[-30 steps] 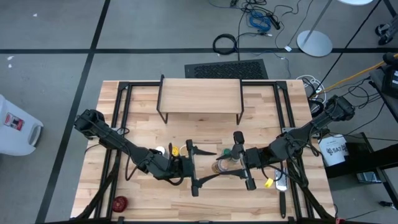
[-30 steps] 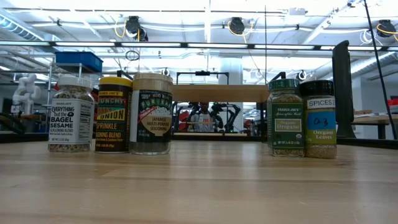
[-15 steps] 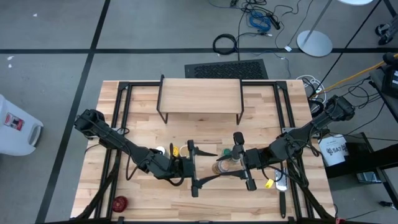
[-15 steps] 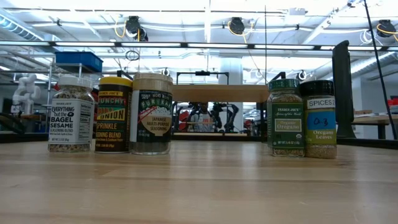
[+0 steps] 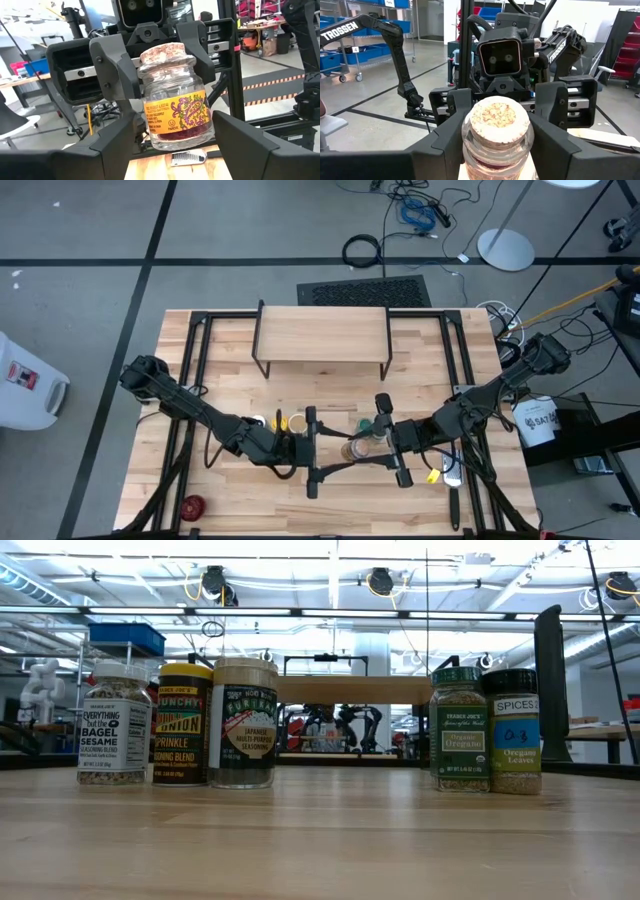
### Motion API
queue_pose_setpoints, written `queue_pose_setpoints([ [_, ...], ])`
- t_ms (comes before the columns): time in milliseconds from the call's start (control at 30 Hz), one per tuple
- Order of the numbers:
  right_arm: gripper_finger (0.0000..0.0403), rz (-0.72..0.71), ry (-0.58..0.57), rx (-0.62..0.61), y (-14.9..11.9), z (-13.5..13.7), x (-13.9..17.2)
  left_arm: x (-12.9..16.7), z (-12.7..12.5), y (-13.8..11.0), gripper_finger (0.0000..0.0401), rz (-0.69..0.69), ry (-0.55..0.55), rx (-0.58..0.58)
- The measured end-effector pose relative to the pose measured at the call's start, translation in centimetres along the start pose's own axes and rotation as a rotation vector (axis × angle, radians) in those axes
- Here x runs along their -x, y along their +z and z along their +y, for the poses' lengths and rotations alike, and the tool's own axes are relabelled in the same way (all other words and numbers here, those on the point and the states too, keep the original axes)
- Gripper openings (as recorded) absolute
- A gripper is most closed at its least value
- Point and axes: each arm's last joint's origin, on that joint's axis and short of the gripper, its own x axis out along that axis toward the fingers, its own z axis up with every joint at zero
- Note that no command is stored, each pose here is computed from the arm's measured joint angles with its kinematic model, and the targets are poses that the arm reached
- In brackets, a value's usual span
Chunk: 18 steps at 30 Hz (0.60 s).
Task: Shelf spices
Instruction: Put the transparent seasoning bottle on the shelf
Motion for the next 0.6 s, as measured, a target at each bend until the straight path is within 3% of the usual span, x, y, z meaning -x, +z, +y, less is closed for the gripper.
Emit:
queue_pose_setpoints([
  [333, 0.0176, 0.0, -0.002, 0.0, 0.0, -0.01, 0.0, -0.05, 0.1, 0.03, 0.0264, -0.007, 0.003, 0.015],
  [600, 0.0176, 0.006, -0.008, 0.014, -0.06, -0.02, 0.0, -0.08, 0.17, 0.01, 0.0192, -0.007, 0.006, 0.026],
])
